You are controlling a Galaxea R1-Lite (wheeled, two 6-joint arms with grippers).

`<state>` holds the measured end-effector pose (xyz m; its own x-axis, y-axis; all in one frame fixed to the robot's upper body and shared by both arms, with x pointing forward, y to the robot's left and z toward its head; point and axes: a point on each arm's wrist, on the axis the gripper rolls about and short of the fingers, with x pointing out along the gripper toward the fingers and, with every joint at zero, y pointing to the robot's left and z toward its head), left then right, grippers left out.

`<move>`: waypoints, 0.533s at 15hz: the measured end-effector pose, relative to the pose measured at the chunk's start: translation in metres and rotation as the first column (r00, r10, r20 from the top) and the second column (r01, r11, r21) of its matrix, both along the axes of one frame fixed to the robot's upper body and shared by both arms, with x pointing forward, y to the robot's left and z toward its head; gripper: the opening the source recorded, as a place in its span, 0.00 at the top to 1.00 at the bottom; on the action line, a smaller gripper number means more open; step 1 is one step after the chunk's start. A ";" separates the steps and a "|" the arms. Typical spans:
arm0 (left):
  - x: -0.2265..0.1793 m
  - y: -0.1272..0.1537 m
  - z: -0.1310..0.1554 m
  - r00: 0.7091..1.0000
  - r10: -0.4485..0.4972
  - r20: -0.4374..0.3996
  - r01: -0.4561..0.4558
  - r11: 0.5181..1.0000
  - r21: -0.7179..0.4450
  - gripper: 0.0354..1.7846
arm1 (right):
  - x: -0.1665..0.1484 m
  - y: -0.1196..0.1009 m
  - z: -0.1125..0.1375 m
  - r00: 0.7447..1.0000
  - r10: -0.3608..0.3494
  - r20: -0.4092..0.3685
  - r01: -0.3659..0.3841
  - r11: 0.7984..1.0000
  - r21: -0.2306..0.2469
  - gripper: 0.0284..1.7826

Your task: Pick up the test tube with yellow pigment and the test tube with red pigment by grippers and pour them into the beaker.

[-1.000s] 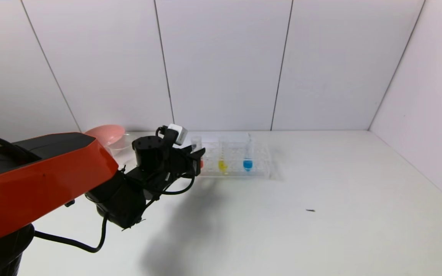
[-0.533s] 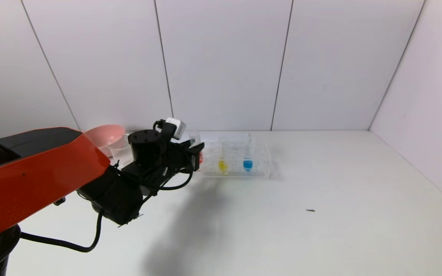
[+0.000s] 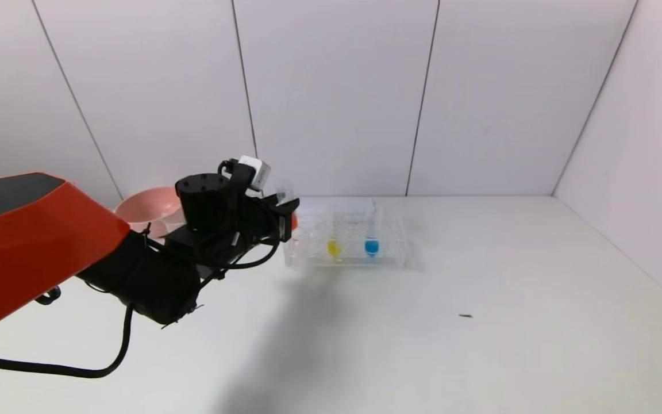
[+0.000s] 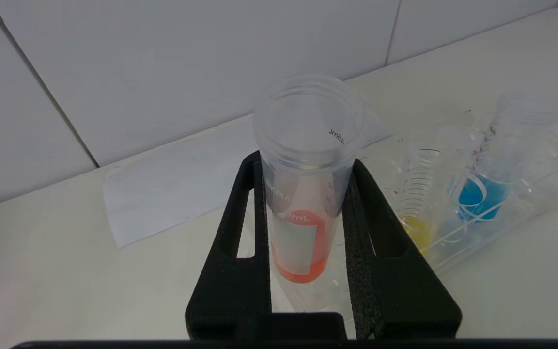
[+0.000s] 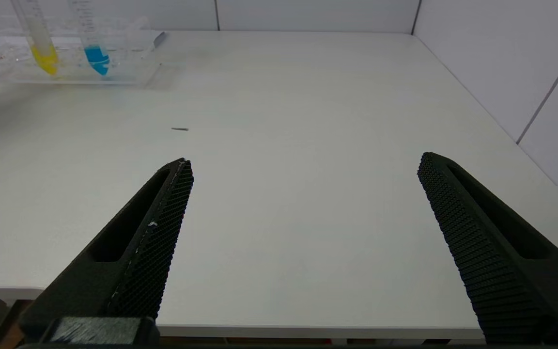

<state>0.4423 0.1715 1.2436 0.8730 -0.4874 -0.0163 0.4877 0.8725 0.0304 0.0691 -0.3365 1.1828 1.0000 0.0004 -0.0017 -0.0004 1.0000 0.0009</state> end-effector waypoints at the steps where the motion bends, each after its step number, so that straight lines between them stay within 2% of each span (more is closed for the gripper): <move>1: -0.002 0.001 0.006 1.000 0.000 0.011 0.000 1.000 -0.003 0.76 | 0.000 0.000 0.000 1.000 0.000 0.000 0.000 1.000 0.000 0.05; 8: -0.013 0.006 0.036 0.999 -0.001 0.045 0.002 1.000 -0.013 0.76 | 0.000 0.000 0.000 1.000 0.000 0.000 0.000 1.000 0.000 0.05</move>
<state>0.4291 0.1772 1.2792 0.8719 -0.4887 0.0288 0.4875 0.8722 0.0408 0.0691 -0.3365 1.1828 1.0000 0.0009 -0.0017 -0.0008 1.0000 0.0009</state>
